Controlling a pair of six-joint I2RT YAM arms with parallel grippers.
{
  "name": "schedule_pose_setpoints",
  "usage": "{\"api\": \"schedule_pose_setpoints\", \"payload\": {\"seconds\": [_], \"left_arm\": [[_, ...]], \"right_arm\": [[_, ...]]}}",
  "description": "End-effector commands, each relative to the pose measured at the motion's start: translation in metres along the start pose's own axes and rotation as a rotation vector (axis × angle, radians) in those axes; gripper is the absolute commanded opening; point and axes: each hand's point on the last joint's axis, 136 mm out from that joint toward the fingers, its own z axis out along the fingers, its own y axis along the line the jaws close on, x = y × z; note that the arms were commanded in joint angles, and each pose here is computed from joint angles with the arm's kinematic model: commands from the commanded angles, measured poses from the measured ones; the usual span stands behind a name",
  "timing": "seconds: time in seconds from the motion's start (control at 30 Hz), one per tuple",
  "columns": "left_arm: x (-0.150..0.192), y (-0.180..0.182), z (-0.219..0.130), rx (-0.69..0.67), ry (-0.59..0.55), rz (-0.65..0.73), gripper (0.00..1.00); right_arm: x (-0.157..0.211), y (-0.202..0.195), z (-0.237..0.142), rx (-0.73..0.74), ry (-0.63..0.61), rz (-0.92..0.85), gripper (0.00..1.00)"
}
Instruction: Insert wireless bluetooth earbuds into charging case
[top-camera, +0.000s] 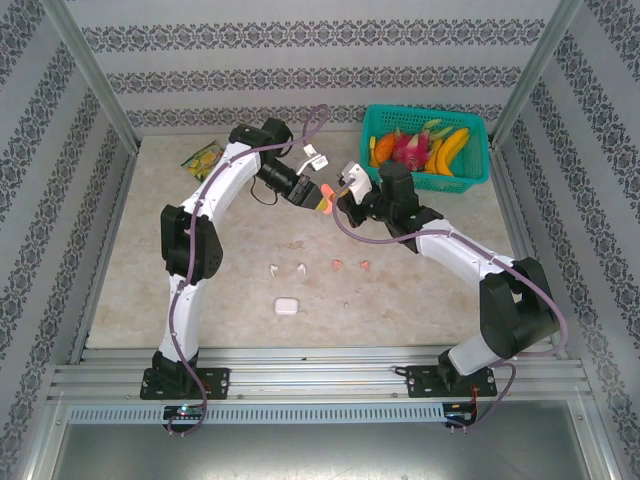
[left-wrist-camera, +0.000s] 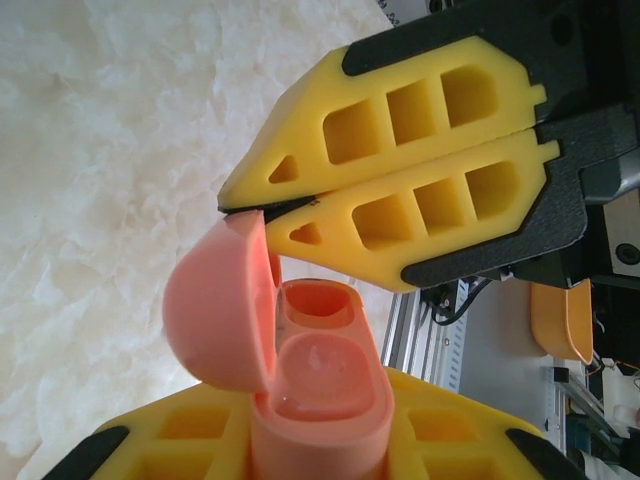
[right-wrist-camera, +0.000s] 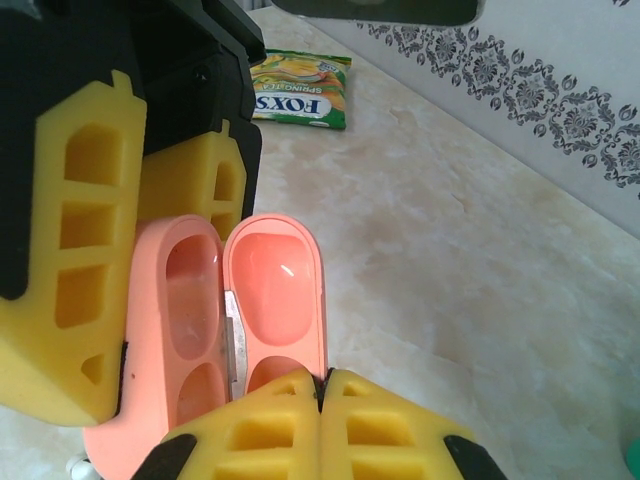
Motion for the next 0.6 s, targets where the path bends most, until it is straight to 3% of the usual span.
{"api": "schedule_pose_setpoints", "payload": {"seconds": [0.0,0.13,0.23,0.3,0.57], "left_arm": [[-0.001,-0.002,0.008,0.037,-0.001,0.016,0.24],[0.0,-0.001,0.009,0.038,0.001,0.016,0.14],[0.0,0.0,0.009,0.036,-0.001,0.016,0.09],[0.0,0.001,0.009,0.036,-0.003,0.015,0.05],[-0.007,0.012,0.002,0.006,-0.059,0.004,0.0]], "right_arm": [[-0.03,0.005,-0.008,-0.013,-0.067,-0.032,0.0],[-0.034,-0.001,-0.012,0.024,-0.072,-0.023,0.04],[-0.042,-0.014,-0.021,0.078,-0.094,0.02,0.36],[-0.051,-0.024,-0.032,0.107,-0.122,0.071,0.5],[-0.058,-0.056,-0.081,0.206,-0.164,0.245,0.83]]}}
